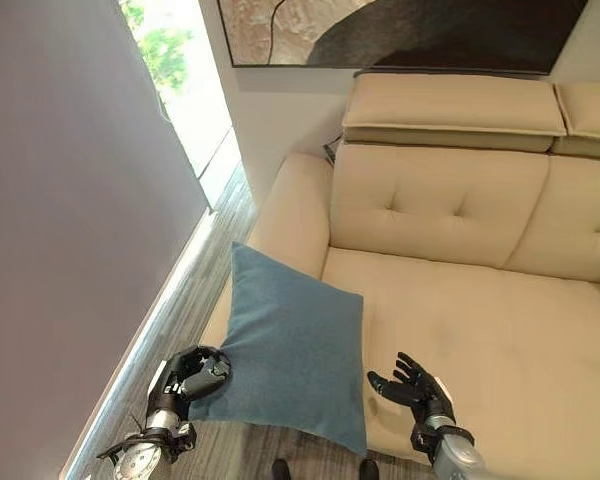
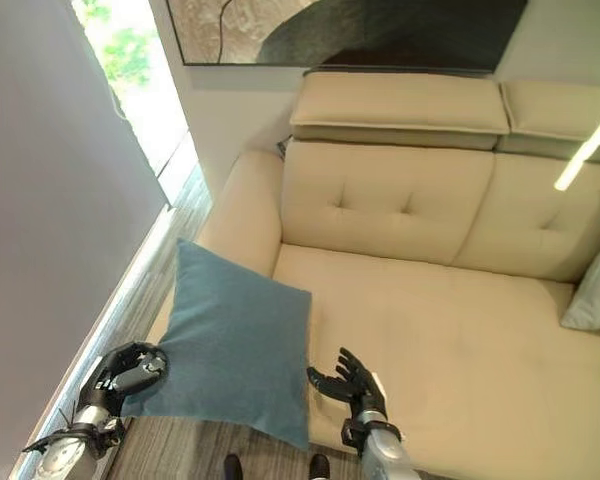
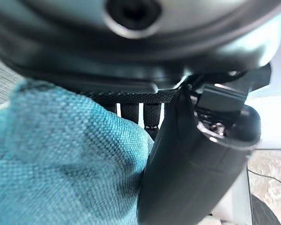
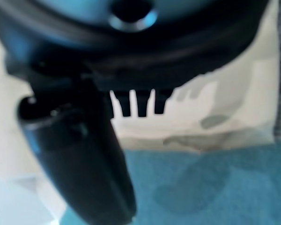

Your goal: Pick up all the scattered cushions and arrange them neatly on the sofa.

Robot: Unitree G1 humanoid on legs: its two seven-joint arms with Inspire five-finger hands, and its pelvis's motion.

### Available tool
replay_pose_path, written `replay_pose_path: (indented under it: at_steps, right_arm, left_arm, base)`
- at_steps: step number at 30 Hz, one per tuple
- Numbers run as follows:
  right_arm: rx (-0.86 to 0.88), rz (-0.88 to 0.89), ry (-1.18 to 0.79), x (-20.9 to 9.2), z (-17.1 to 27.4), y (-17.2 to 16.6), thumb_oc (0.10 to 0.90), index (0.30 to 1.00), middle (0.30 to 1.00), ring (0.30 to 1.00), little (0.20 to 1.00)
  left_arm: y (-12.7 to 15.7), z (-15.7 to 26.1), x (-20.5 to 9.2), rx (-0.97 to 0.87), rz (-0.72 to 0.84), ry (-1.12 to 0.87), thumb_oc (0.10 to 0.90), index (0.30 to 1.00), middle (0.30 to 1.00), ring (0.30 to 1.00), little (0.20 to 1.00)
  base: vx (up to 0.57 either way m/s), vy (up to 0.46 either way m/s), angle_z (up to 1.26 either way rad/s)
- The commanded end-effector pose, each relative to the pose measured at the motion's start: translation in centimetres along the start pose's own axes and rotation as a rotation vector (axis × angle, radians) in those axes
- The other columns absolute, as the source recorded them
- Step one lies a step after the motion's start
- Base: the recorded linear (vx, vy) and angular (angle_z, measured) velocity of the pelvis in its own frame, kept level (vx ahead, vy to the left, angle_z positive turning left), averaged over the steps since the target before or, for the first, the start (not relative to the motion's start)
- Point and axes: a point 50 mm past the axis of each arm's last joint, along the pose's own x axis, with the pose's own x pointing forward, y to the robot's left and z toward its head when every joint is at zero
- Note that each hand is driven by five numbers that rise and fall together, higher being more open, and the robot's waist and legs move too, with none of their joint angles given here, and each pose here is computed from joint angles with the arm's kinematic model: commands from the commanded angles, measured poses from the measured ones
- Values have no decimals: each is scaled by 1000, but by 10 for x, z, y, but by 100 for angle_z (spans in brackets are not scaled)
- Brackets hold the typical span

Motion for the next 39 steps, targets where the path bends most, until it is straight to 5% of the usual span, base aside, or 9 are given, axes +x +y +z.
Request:
replay_pose_path:
  at_steps: [1, 15, 29, 30, 31, 32, 39]
  right_arm:
    - [17, 31, -119, 10, 27, 8, 800, 900, 900, 900, 900]
    - [-49, 55, -15, 14, 6, 18, 800, 900, 900, 900, 900]
    - [31, 323, -139, 29, 49, 100, 800, 900, 900, 900, 900]
    - [81, 396, -184, 25, 62, 117, 573, 559, 559, 559, 559]
    - [98, 430, -202, 23, 67, 124, 535, 502, 502, 502, 502]
    - [119, 464, -227, 21, 74, 130, 400, 300, 300, 300, 300]
    - [197, 609, -374, -3, 106, 140, 400, 300, 300, 300, 300]
  left_arm:
    - [26, 64, 16, 15, 63, -271, 400, 300, 300, 300, 300]
    - [23, 49, 14, -12, 54, -213, 400, 300, 300, 300, 300]
    - [-7, 75, 25, -95, -54, -337, 400, 300, 300, 300, 300]
    - [-14, 78, 28, -107, -73, -353, 400, 300, 300, 300, 300]
    - [-18, 80, 29, -107, -83, -358, 400, 300, 300, 300, 300]
    - [-21, 81, 30, -107, -96, -362, 400, 300, 300, 300, 300]
    - [-26, 69, 27, -131, -111, -308, 400, 300, 300, 300, 300]
  base:
    - [-7, 15, 13]
    - [-24, 26, 4]
    - [-90, 49, 1]
    - [10, 50, 4]
    - [22, 52, 12]
    - [44, 37, 18]
    - [72, 27, 16]
